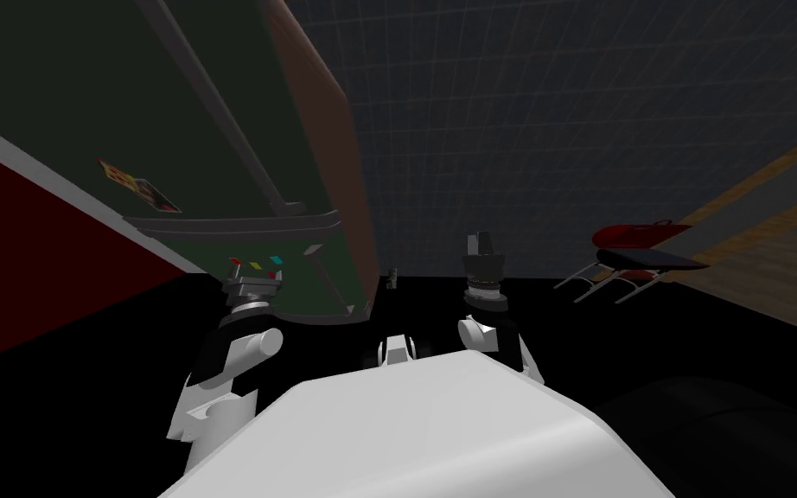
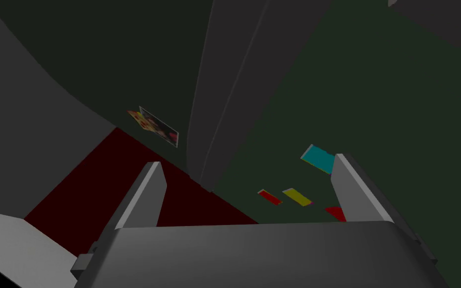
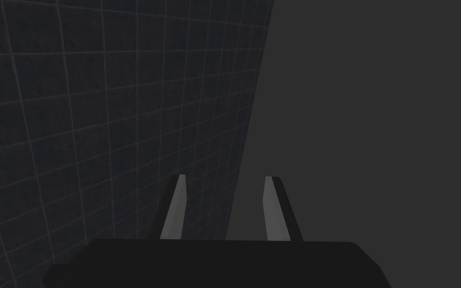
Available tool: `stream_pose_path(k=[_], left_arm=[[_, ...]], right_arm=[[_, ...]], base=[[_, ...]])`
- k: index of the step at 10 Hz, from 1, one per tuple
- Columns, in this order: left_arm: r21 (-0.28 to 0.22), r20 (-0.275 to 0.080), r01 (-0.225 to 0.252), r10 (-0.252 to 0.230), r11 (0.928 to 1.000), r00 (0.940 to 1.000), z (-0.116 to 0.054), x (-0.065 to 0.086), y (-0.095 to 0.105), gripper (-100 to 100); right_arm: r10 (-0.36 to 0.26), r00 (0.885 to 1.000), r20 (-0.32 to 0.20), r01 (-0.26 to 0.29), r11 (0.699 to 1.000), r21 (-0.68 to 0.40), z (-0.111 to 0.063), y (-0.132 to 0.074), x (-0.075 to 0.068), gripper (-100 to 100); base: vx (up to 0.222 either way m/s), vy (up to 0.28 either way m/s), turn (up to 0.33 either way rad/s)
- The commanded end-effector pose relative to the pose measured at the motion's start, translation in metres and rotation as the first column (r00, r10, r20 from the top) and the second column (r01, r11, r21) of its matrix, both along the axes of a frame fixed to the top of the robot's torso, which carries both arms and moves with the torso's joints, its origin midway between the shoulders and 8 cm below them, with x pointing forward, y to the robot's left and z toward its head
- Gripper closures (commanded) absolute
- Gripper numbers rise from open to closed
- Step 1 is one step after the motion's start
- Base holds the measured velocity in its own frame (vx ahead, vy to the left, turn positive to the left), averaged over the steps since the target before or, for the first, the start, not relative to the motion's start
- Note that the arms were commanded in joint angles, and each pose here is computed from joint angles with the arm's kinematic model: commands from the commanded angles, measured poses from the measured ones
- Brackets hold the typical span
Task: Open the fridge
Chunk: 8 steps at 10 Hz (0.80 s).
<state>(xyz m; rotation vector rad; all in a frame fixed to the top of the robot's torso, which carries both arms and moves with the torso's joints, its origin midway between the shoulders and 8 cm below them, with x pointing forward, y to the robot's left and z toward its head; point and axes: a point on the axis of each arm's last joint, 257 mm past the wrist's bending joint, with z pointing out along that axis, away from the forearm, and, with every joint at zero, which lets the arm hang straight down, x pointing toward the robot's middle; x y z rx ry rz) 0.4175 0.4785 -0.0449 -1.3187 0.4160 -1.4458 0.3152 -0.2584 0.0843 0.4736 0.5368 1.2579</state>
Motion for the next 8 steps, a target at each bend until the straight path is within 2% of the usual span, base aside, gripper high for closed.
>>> stream_pose_path(k=[1, 3, 4, 8], left_arm=[[-0.106, -0.046, -0.026, 0.022, 0.994, 0.9987, -0.023, 0.002, 0.031, -100], [-0.178, -0.072, -0.046, 0.033, 0.9829, 0.9968, -0.037, 0.001, 0.05, -100], [-0.18, -0.076, -0.046, 0.033, 0.9826, 0.9966, -0.038, 0.001, 0.05, -100], [-0.294, -0.113, -0.078, 0.046, 0.9528, 0.9925, -0.059, -0.001, 0.079, -100]], right_arm=[[0.0, 1.0, 0.0, 0.0, 1.0, 0.0, 0.0, 0.0, 0.0, 0], [0.0, 1.0, 0.0, 0.0, 1.0, 0.0, 0.0, 0.0, 0.0, 0], [0.0, 1.0, 0.0, 0.0, 1.0, 0.0, 0.0, 0.0, 0.0, 0], [0.0, 1.0, 0.0, 0.0, 1.0, 0.0, 0.0, 0.0, 0.0, 0]], base=[[0.139, -0.208, 0.022], [0.128, -0.21, 0.018], [0.089, -0.132, 0.012], [0.072, -0.133, 0.024]])
